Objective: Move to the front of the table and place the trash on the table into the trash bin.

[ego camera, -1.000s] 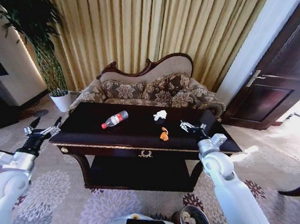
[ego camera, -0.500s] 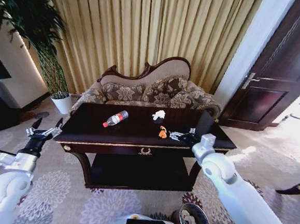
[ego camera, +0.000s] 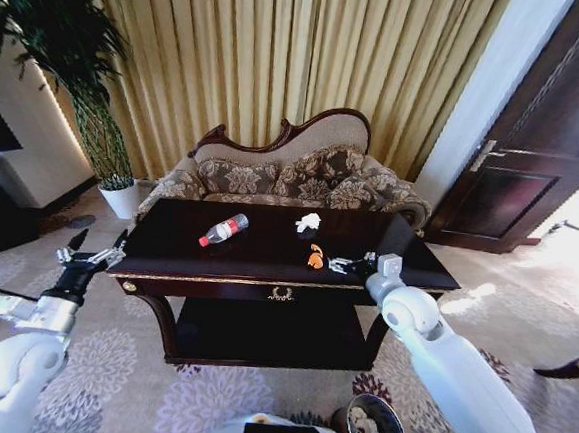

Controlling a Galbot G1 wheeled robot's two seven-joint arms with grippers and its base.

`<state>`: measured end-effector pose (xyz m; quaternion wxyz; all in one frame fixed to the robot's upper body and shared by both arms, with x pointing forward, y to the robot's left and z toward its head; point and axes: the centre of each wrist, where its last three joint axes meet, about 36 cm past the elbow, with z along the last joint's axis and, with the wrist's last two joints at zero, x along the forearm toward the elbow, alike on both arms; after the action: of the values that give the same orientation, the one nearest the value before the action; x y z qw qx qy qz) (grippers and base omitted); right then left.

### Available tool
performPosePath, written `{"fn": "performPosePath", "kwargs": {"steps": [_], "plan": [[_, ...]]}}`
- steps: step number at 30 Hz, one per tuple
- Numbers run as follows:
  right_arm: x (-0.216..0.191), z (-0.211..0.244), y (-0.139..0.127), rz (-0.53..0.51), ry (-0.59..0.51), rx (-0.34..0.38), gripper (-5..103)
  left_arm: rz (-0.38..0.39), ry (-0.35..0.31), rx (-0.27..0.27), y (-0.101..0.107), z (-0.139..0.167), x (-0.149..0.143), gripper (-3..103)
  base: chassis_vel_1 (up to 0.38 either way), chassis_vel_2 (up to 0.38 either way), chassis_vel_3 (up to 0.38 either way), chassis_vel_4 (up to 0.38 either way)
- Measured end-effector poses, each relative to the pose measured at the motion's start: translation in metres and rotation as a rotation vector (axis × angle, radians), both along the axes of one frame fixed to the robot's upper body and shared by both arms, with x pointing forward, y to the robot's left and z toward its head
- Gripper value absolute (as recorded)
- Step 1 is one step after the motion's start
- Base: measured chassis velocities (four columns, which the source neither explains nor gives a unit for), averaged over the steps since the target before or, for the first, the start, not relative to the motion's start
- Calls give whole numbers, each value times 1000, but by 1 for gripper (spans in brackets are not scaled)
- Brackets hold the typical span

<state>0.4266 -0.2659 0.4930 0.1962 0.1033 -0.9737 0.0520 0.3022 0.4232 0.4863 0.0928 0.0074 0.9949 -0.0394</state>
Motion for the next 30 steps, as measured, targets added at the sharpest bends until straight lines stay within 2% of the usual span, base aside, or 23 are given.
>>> {"fn": "performPosePath", "kwargs": {"steps": [9,13,17,22,30], "plan": [[7,-8,12,-7,38,-10,100,2,10,7,1,1,-3,100,0,0,0,0],[11,1,15,-3,65,-22,100,2,12,10,1,1,-4,100,0,0,0,0],[16,23,20,-4,88,3,100,1,12,12,1,1,-4,100,0,0,0,0],[22,33,26,27,96,13,100,-3,8,13,-1,3,-2,100,0,0,0,0],[15,25,32,86,121,-1,100,0,11,15,0,3,-2,100,0,0,0,0]]}}
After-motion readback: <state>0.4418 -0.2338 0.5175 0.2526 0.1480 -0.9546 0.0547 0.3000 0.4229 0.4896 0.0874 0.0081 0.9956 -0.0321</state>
